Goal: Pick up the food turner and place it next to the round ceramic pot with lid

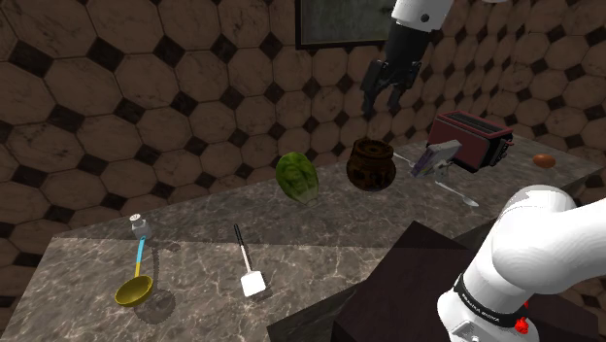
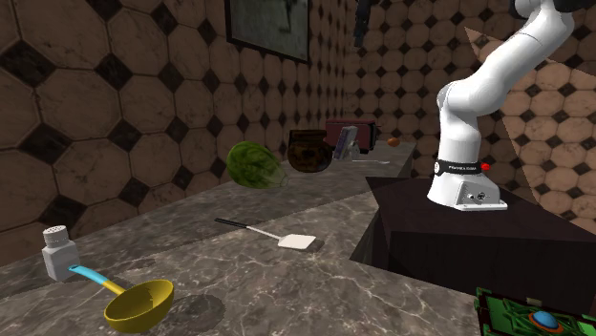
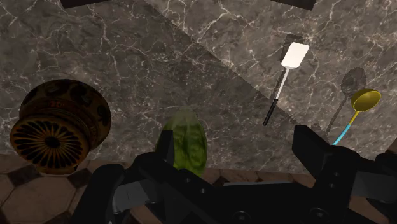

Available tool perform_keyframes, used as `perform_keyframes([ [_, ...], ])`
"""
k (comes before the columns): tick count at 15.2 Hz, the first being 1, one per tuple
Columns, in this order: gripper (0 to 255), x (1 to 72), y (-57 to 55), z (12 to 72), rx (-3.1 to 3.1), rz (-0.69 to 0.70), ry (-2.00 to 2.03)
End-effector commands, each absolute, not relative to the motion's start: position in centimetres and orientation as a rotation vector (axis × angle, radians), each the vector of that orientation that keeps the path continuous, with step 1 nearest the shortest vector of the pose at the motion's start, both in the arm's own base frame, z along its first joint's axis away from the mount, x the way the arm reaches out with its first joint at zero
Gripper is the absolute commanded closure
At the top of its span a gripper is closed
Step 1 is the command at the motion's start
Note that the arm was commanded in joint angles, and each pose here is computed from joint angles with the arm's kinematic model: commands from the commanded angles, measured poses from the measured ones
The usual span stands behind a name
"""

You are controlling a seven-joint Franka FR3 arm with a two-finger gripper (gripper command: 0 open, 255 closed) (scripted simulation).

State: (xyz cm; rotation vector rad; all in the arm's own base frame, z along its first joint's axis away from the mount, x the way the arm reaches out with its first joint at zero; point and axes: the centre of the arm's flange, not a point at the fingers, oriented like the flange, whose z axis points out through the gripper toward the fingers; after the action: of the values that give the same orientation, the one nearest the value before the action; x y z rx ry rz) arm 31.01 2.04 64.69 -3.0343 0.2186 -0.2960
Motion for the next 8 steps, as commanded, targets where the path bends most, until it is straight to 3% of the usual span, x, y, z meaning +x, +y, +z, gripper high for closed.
perform_keyframes([
  [1, 0, 31.0, 2.0, 64.7, -3.034, -0.296, 0.219],
  [8, 0, 35.2, 7.3, 58.0, -3.048, -0.266, 0.280],
])
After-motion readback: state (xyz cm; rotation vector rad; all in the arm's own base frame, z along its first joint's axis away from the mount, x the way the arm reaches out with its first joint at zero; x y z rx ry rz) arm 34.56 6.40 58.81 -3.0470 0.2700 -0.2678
